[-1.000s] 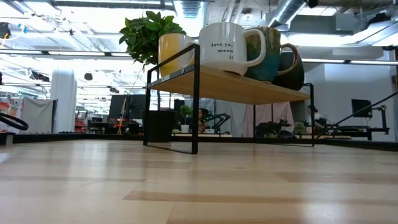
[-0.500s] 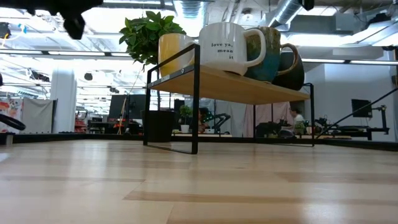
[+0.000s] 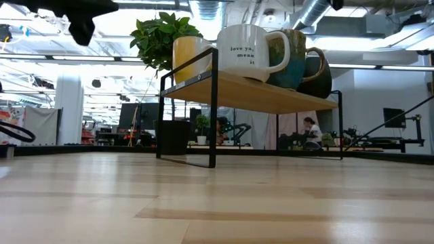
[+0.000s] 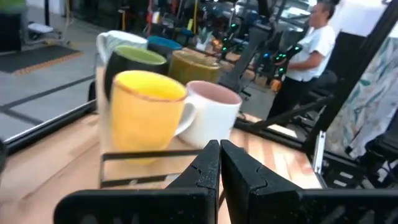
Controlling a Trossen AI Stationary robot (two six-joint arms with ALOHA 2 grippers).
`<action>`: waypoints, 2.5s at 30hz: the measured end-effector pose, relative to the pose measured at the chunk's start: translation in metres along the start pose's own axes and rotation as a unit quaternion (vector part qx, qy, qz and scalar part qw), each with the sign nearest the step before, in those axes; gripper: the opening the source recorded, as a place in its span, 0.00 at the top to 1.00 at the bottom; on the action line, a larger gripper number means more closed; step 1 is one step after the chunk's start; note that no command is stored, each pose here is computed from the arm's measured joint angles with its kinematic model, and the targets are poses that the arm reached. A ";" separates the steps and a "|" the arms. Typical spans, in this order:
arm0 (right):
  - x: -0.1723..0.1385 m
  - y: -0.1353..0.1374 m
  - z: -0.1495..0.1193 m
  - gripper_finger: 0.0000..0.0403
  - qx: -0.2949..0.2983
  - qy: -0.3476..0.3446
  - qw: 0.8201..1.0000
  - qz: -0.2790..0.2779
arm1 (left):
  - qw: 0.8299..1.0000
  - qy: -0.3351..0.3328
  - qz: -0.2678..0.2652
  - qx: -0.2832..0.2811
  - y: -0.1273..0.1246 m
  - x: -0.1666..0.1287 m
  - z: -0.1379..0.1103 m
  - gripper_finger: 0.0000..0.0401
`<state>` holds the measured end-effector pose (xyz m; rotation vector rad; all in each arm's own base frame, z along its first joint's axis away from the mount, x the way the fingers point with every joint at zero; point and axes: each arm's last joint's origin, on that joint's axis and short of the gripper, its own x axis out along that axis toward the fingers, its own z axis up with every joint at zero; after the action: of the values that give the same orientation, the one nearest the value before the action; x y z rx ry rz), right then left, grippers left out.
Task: Place coffee mugs
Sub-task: Return to Home Position
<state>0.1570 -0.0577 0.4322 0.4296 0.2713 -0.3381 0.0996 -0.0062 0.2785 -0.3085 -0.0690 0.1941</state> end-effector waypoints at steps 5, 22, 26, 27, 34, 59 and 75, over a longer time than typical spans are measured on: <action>-0.005 0.001 0.000 0.95 -0.011 0.000 1.000 0.012 | 1.000 -0.011 -0.016 0.015 -0.012 0.007 0.000 1.00; -0.011 0.002 -0.004 0.95 -0.027 0.018 0.999 0.033 | 0.999 -0.025 -0.044 0.007 0.003 -0.023 0.006 1.00; -0.011 0.002 -0.004 0.95 -0.027 0.018 0.999 0.033 | 0.997 -0.033 -0.072 0.001 0.005 -0.016 -0.017 1.00; -0.011 0.002 -0.004 0.95 -0.027 0.018 0.999 0.033 | 0.996 -0.042 -0.082 -0.003 0.006 -0.014 -0.024 1.00; -0.011 0.002 -0.004 0.95 -0.023 0.018 0.999 0.033 | 0.989 -0.122 -0.088 0.002 0.014 -0.020 -0.029 1.00; -0.012 0.001 -0.007 0.95 -0.008 0.034 0.999 0.027 | 0.991 -0.094 -0.081 -0.042 0.035 -0.008 -0.079 1.00; -0.013 0.002 -0.011 0.95 -0.007 0.051 0.998 0.045 | 0.996 0.033 -0.079 0.030 0.039 -0.005 -0.103 1.00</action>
<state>0.1440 -0.0475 0.4281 0.4441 0.3537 -0.2269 0.0980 -0.0008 0.1687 -0.2488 -0.0214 0.0297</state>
